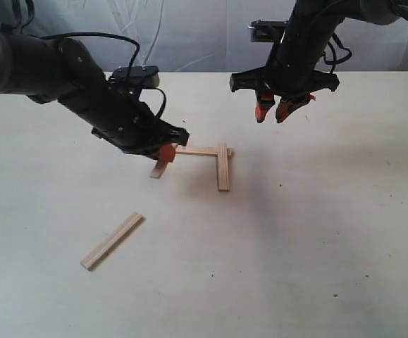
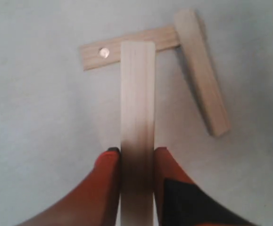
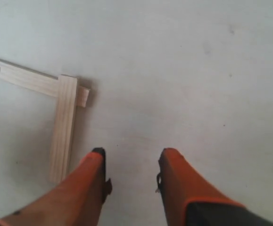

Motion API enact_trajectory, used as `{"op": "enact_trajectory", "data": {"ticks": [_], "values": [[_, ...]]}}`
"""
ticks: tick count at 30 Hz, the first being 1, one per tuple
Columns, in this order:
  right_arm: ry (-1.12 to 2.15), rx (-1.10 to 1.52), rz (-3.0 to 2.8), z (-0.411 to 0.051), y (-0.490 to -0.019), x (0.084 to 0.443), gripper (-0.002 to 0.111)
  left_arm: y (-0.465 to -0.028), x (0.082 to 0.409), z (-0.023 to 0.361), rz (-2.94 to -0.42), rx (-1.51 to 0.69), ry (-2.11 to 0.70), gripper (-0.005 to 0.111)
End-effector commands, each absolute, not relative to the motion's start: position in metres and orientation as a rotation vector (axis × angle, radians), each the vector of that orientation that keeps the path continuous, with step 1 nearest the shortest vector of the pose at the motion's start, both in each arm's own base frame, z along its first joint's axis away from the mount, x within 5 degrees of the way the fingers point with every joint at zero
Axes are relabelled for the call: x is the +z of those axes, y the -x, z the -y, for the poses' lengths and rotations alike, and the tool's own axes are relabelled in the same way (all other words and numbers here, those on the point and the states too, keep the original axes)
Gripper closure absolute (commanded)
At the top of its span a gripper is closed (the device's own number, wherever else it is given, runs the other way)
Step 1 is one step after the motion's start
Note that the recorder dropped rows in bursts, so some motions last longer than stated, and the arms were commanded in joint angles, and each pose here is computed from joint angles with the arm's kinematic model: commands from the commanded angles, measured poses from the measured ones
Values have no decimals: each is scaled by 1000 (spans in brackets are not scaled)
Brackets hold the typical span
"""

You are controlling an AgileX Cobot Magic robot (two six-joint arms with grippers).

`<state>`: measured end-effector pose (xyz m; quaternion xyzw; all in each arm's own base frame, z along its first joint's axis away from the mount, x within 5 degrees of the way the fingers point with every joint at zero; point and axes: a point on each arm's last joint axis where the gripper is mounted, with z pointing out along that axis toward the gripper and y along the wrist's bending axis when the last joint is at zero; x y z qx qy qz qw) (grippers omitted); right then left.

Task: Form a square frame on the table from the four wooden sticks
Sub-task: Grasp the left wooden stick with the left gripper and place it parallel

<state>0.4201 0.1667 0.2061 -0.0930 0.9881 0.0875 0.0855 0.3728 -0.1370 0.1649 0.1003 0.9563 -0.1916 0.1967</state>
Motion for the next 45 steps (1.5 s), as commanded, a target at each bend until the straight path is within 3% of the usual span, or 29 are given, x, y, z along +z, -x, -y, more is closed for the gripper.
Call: {"op": "enact_trajectory", "data": {"ticks": [1, 15, 33, 36, 41, 45], "values": [[287, 244, -2943, -164, -421, 207, 70, -377, 151, 165, -2608, -533, -153, 107], [285, 247, -2933, -164, -421, 207, 70, -380, 118, 164, -2684, -496, 7, 107], [287, 241, -2934, -164, -421, 207, 70, -380, 113, 163, -2699, -452, -48, 107], [287, 241, -2934, -164, -421, 207, 70, -379, 113, 163, -2704, -452, -51, 101], [287, 241, -2934, -164, -421, 207, 70, -379, 113, 162, -2706, -451, -54, 78], [287, 241, -2934, -164, -421, 207, 70, -379, 114, 163, -2704, -461, -40, 68]]}}
